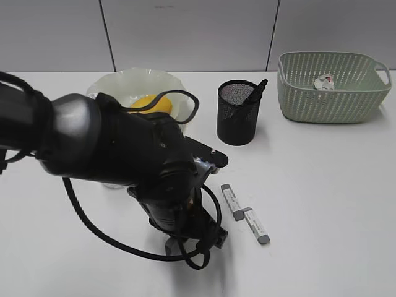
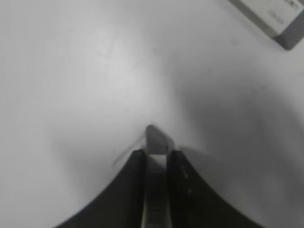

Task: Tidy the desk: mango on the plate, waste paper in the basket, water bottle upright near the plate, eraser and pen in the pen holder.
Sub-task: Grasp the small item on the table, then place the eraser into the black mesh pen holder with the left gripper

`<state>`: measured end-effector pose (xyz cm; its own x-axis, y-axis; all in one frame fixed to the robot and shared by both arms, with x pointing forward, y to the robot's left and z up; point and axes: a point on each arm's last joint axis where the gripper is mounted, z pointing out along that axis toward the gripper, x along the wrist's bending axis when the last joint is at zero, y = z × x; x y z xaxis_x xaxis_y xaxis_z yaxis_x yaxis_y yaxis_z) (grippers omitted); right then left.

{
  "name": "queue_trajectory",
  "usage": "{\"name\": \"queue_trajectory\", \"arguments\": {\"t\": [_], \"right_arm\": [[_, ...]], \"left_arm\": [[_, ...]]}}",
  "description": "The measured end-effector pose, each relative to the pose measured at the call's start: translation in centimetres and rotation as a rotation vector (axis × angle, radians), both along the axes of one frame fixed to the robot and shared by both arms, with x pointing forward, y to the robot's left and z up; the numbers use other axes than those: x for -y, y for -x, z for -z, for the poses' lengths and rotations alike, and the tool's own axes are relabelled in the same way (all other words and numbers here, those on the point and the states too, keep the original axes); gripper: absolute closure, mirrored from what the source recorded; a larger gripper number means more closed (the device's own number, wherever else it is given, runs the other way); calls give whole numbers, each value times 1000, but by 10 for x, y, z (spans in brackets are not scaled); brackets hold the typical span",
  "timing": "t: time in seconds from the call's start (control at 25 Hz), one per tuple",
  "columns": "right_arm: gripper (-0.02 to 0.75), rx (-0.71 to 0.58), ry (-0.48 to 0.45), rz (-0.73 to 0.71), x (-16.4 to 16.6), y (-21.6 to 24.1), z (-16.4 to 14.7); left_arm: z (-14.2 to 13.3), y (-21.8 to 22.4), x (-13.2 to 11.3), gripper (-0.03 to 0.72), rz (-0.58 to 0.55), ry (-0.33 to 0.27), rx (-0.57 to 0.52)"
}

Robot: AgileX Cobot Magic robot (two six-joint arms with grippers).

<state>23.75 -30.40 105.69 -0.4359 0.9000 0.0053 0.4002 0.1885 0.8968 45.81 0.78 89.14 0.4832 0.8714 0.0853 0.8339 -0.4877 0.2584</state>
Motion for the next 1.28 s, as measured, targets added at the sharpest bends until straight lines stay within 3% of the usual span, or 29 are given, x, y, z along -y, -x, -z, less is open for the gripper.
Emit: {"name": "queue_trajectory", "arguments": {"t": [0.04, 0.12, 0.2, 0.24, 0.36, 0.48, 0.6, 0.68, 0.8, 1.08, 1.28], "right_arm": [[323, 0, 0, 0, 0, 0, 0], [325, 0, 0, 0, 0, 0, 0], [325, 0, 0, 0, 0, 0, 0], [325, 0, 0, 0, 0, 0, 0], [325, 0, 0, 0, 0, 0, 0], [325, 1, 0, 0, 0, 0, 0], [325, 1, 0, 0, 0, 0, 0], [325, 1, 0, 0, 0, 0, 0], [325, 1, 0, 0, 0, 0, 0], [325, 2, -1, 0, 0, 0, 0], [325, 2, -1, 0, 0, 0, 0]], "left_arm": [[0, 0, 0, 590, 6, -3, 5], [-3, -2, 0, 613, 27, -1, 28], [-13, -5, 3, 613, 55, 44, 74], [-24, -7, 5, 613, 73, 94, 117], [-71, -18, 13, 613, 170, 315, 307], [-116, -37, 13, 613, 309, 606, 501], [-130, -74, -6, 613, 284, 828, 599], [-129, -104, -23, 613, 210, 916, 649], [-119, -134, -30, 613, 172, 954, 694], [-91, -161, 2, 613, 243, 954, 718], [-71, -172, 9, 595, 223, 892, 685]]}}
